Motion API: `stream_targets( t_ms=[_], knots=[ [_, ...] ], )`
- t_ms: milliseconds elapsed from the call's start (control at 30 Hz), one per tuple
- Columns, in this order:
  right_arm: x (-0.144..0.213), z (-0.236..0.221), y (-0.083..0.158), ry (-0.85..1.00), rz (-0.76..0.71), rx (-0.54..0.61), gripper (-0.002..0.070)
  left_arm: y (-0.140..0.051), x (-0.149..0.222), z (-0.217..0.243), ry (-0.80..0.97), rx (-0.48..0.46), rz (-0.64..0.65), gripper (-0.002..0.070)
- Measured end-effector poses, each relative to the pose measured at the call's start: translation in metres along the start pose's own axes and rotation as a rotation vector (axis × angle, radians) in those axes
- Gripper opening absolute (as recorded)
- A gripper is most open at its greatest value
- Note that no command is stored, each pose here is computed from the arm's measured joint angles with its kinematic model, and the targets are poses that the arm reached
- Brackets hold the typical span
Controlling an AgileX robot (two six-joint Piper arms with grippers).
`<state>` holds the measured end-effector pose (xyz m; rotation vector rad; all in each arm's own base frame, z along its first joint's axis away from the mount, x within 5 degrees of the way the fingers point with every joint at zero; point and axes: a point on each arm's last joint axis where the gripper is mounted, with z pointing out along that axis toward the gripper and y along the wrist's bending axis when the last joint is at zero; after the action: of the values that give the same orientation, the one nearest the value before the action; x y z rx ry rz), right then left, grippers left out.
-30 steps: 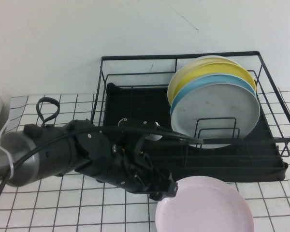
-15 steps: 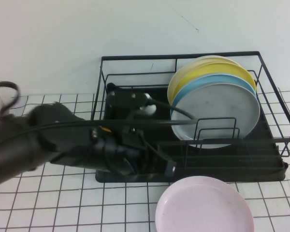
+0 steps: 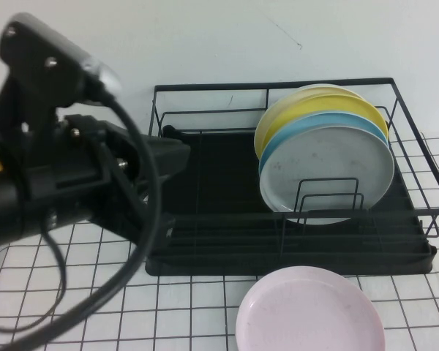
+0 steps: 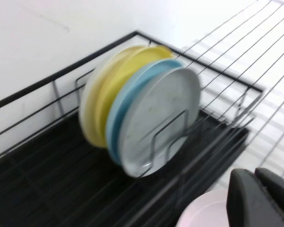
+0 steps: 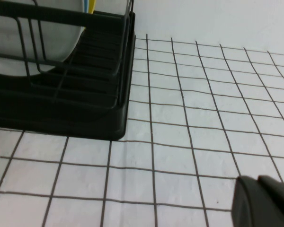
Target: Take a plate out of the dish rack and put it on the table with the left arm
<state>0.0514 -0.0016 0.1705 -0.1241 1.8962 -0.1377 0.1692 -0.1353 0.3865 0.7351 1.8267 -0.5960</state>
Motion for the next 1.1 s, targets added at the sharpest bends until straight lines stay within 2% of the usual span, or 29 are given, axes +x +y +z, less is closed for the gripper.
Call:
stream_targets(
  t_ms=[133,300,467,633,767,900,1100],
  knots=[
    [0.0,0.0,0.0,0.0,0.0,0.0,-0.0003,-0.005,-0.004,-0.007,-0.033,0.034,-0.061,-0.0001],
    [0.0,0.0,0.0,0.0,0.0,0.0,-0.0003,-0.005,-0.002,-0.004,-0.012,0.048,-0.074,-0.0002],
    [0.0,0.0,0.0,0.0,0.0,0.0,-0.0003,-0.003,-0.001,-0.011,-0.028,0.016,-0.018,-0.0002],
    [0.0,0.0,0.0,0.0,0.0,0.0,-0.0003,-0.005,-0.003,-0.056,-0.141,-0.039,0.008,-0.0002],
    [0.0,0.0,0.0,0.0,0.0,0.0,-0.0003,-0.007,0.009,-0.105,-0.253,-0.168,0.083,-0.0002],
    [0.0,0.0,0.0,0.0,0.0,0.0,-0.0003,-0.014,0.041,-0.139,-0.326,-0.315,0.139,-0.0002],
    [0.0,0.0,0.0,0.0,0.0,0.0,-0.0003,-0.016,0.115,-0.141,-0.314,-0.5,0.145,-0.0002]
  ],
)
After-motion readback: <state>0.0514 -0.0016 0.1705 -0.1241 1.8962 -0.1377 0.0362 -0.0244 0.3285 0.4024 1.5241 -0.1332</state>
